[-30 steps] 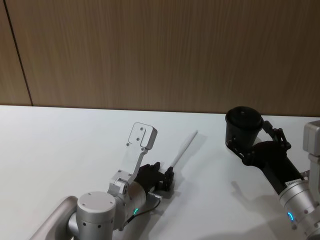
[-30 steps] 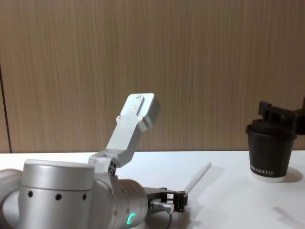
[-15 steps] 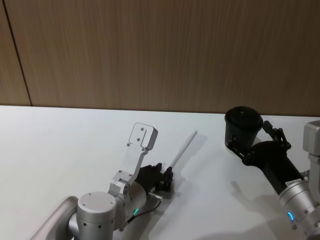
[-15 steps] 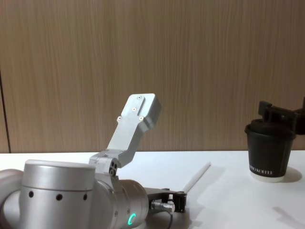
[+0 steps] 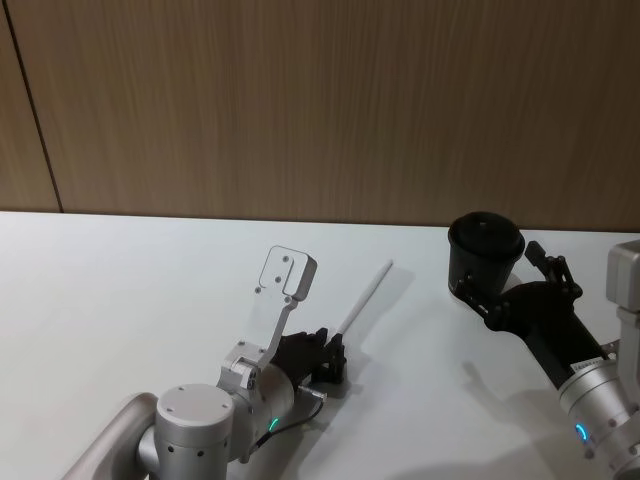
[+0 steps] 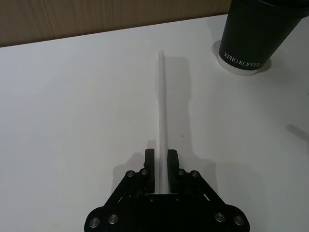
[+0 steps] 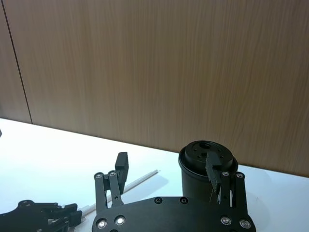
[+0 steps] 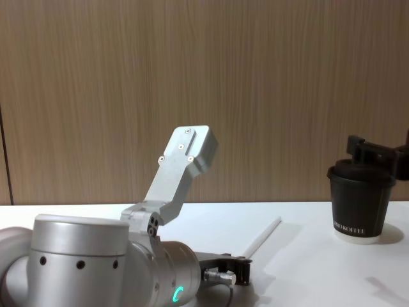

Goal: Pick up the straw with one hand, pass it to the other hand, and insert it into the cup.

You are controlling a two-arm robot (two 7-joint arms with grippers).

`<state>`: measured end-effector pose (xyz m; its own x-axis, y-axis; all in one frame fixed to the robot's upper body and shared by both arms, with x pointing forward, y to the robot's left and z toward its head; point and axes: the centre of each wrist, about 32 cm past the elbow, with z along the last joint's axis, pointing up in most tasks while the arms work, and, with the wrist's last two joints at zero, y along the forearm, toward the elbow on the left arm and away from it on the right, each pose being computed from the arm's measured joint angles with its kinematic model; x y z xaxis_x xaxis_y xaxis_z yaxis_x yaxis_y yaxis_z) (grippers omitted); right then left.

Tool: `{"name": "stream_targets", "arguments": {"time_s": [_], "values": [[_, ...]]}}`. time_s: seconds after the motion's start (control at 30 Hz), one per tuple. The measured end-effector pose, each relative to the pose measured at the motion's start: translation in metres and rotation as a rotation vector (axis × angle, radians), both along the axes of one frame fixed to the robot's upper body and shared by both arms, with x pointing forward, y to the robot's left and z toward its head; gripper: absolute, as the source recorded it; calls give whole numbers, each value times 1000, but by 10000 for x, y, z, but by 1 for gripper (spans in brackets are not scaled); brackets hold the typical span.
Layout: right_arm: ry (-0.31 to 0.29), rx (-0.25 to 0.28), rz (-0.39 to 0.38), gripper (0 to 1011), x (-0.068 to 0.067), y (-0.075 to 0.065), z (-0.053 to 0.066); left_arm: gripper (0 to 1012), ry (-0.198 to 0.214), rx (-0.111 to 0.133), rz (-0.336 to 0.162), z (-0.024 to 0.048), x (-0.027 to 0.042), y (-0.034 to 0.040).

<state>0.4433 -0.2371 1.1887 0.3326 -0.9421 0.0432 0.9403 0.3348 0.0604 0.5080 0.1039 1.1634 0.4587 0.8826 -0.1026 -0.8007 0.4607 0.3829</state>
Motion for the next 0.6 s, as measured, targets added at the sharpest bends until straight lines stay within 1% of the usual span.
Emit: {"name": "stream_targets", "arguments": {"time_s": [0.6], "values": [[0, 0, 0, 1001, 0, 0, 0, 64, 0, 0, -1, 0, 0, 0]]}}
